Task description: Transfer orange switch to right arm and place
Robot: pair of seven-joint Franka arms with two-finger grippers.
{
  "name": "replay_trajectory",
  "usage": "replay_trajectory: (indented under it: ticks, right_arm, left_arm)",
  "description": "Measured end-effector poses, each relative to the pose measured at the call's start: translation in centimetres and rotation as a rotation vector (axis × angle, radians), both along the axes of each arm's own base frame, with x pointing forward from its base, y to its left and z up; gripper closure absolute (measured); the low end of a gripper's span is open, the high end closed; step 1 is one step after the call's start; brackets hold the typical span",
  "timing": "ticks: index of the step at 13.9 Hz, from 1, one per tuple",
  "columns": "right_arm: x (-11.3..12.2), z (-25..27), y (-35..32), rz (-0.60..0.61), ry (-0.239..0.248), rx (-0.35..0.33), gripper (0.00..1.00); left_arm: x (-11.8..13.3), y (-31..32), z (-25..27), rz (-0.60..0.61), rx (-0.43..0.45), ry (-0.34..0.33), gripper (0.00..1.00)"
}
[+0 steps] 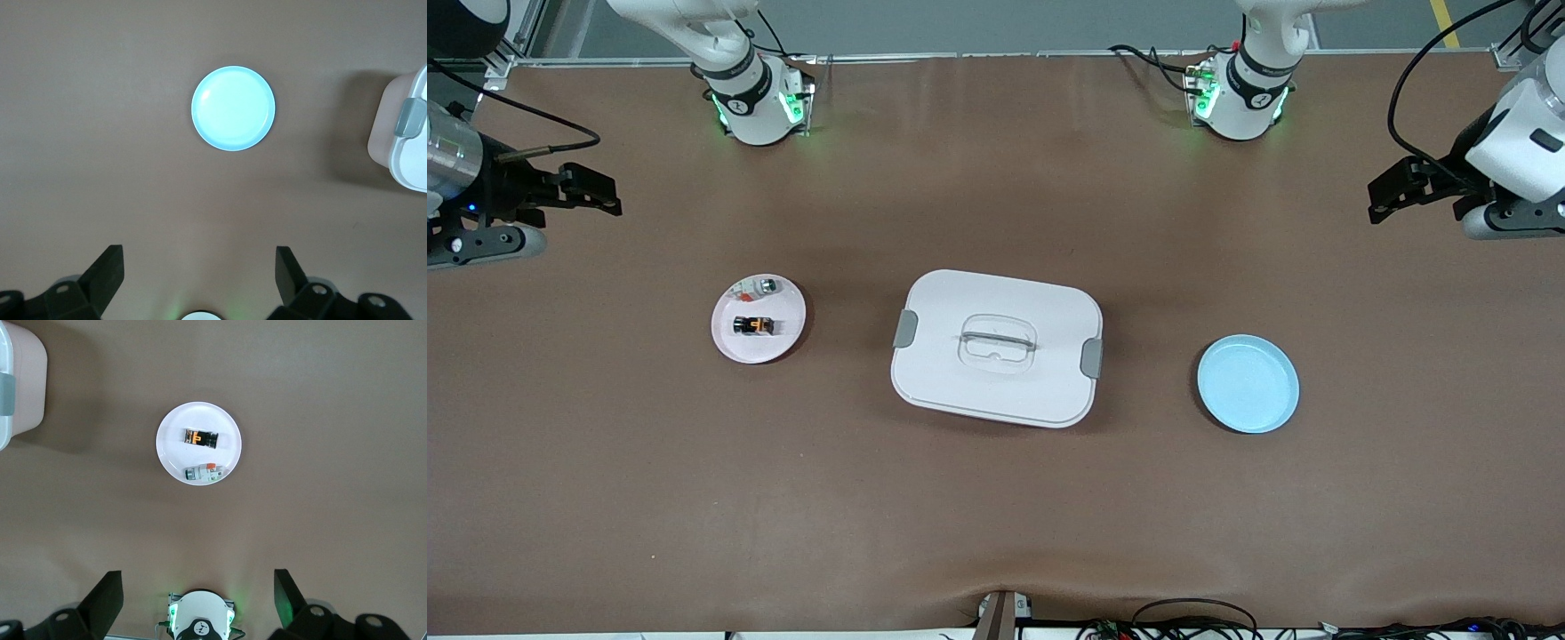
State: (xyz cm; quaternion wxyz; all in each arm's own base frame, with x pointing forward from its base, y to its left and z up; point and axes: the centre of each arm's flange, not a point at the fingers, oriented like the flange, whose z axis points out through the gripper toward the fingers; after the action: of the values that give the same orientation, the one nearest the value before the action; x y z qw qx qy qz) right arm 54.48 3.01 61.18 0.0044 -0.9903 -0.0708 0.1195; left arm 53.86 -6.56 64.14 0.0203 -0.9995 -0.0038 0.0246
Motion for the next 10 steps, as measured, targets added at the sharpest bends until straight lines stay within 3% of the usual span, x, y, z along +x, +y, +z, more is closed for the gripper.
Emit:
replay_trajectory:
  ticks: [2, 6, 10]
  right_arm:
    - [0.3, 0.6, -0.3, -0.011, -0.015, 0.000, 0.00]
    - [0.5, 4.3, -1.7, -0.036, -0.102, 0.003, 0.00]
    - [0.6, 4.6, -3.6, -0.071, -0.107, 0.001, 0.00]
  left_arm:
    - [0.0, -0.1, 0.0, 0.000, -0.016, 0.002, 0.00]
    - [0.0, -0.3, 0.0, -0.001, -0.028, 0.004, 0.00]
    - [-0.1, -0.5, 0.0, -0.004, -0.029, 0.004, 0.00]
